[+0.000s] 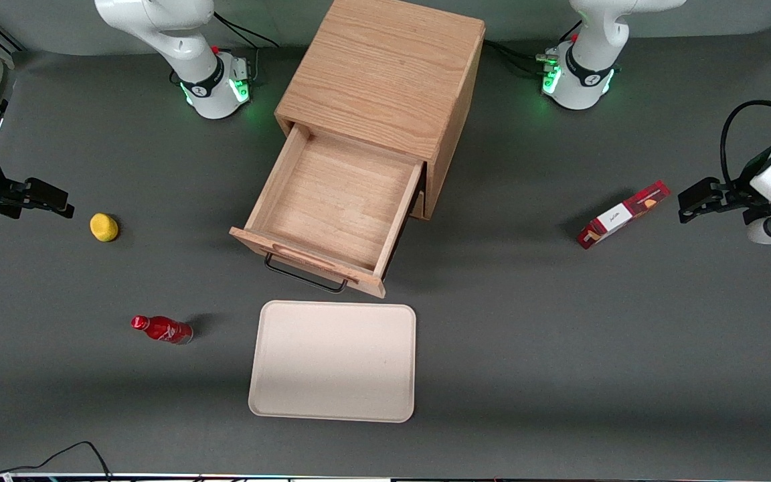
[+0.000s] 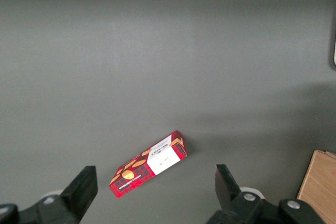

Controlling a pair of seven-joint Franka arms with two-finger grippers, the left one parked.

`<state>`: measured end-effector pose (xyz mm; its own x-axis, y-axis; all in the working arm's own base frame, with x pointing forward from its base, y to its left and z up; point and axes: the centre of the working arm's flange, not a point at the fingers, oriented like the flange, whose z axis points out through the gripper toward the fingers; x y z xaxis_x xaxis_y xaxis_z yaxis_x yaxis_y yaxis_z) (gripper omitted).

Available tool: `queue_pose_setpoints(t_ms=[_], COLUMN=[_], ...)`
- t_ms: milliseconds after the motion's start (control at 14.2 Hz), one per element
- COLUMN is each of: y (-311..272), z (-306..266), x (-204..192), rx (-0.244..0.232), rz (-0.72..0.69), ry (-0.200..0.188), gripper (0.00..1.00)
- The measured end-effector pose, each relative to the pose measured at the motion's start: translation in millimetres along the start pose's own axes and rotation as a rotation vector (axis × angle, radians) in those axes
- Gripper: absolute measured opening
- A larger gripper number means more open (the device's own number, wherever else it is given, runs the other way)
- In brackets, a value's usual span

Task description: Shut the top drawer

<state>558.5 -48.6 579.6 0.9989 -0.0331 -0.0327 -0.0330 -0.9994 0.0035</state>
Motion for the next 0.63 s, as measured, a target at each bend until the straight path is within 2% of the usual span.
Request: queue_pose_setpoints(t_ms=[633], y=[-0.7], z=[-5.0], x=[7.4], rx=[-0.003], rz=[0.0], ry=[0.015], gripper=[1.0])
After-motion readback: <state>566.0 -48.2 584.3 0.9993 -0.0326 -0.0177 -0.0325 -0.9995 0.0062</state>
